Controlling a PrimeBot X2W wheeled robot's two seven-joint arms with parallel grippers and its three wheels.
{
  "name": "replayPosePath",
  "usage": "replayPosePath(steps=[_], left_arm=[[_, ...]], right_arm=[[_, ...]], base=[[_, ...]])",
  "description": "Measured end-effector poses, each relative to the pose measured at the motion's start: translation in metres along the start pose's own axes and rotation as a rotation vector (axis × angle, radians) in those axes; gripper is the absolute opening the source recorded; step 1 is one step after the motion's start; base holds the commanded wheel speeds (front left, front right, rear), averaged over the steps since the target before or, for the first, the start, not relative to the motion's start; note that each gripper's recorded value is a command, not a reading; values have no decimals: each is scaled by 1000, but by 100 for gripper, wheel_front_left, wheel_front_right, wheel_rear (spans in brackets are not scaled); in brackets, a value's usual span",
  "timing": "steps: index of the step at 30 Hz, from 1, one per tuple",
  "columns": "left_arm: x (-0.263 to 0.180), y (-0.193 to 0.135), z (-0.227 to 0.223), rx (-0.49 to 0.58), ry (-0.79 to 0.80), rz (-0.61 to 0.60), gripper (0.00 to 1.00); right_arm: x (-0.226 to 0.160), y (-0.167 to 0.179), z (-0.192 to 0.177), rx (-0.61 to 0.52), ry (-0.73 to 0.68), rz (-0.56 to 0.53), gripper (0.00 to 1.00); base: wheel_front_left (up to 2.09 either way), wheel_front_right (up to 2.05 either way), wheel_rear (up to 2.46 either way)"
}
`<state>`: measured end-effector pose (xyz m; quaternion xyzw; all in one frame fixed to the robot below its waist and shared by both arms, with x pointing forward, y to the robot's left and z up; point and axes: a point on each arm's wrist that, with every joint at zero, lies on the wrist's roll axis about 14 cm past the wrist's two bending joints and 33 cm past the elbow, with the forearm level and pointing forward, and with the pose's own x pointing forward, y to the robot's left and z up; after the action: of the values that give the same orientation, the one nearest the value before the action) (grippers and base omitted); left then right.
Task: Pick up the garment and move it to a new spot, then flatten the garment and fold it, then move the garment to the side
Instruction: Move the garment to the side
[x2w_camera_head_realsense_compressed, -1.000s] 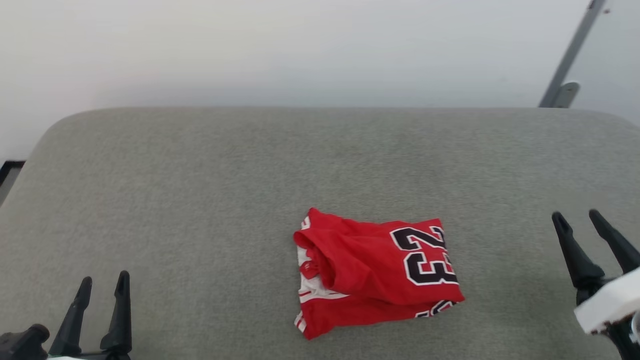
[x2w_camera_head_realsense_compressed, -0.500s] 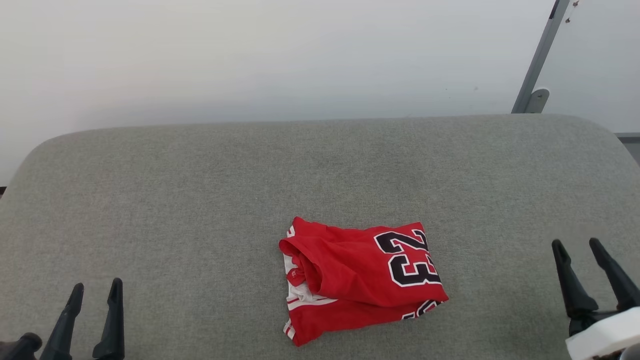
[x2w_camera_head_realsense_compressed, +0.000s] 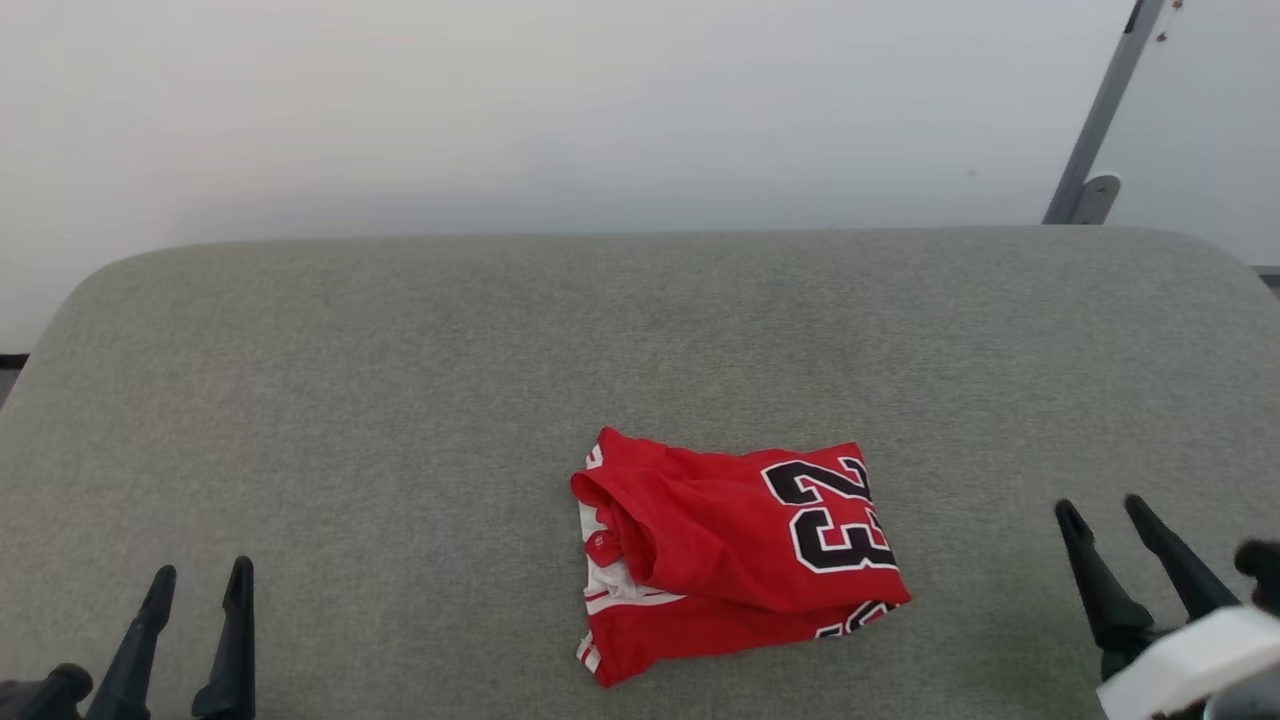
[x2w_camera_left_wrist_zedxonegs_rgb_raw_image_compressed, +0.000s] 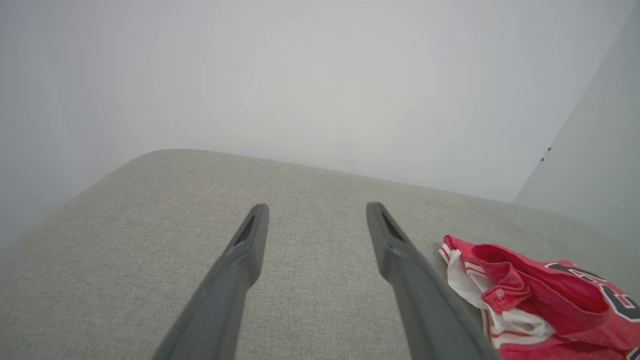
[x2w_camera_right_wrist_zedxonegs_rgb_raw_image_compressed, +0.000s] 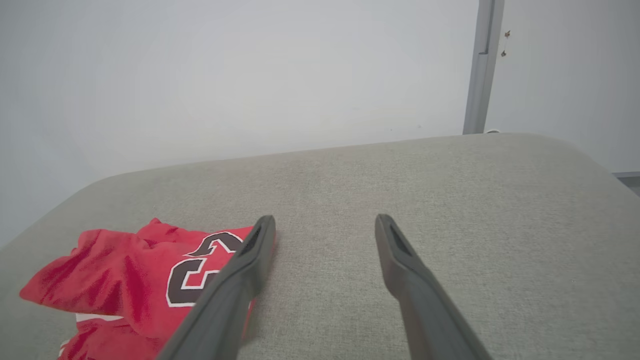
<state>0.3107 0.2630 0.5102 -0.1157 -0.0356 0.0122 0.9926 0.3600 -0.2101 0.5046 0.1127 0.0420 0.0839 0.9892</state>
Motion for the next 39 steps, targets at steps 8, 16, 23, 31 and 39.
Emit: replayPosePath(steps=[8,16,23,31,39], left_arm=[[-6,8,-10,3,36,26,100],[-2,14,-20,-26,68,64,100],[-2,21,-31,-37,103,100,100],[-5,30,-38,-41,129,145,100],[-7,34,-42,-45,146,167,100]], right_arm=[[27,33,-22,55,210,127,100],[59,53,-54,20,504,229,100],[77,53,-84,-35,740,249,100],[79,64,-123,-72,986,291,100],[73,76,-149,-91,1139,318,100]], base=[[0,0,0],[0,0,0],[0,0,0],[0,0,0],[0,0,0]])
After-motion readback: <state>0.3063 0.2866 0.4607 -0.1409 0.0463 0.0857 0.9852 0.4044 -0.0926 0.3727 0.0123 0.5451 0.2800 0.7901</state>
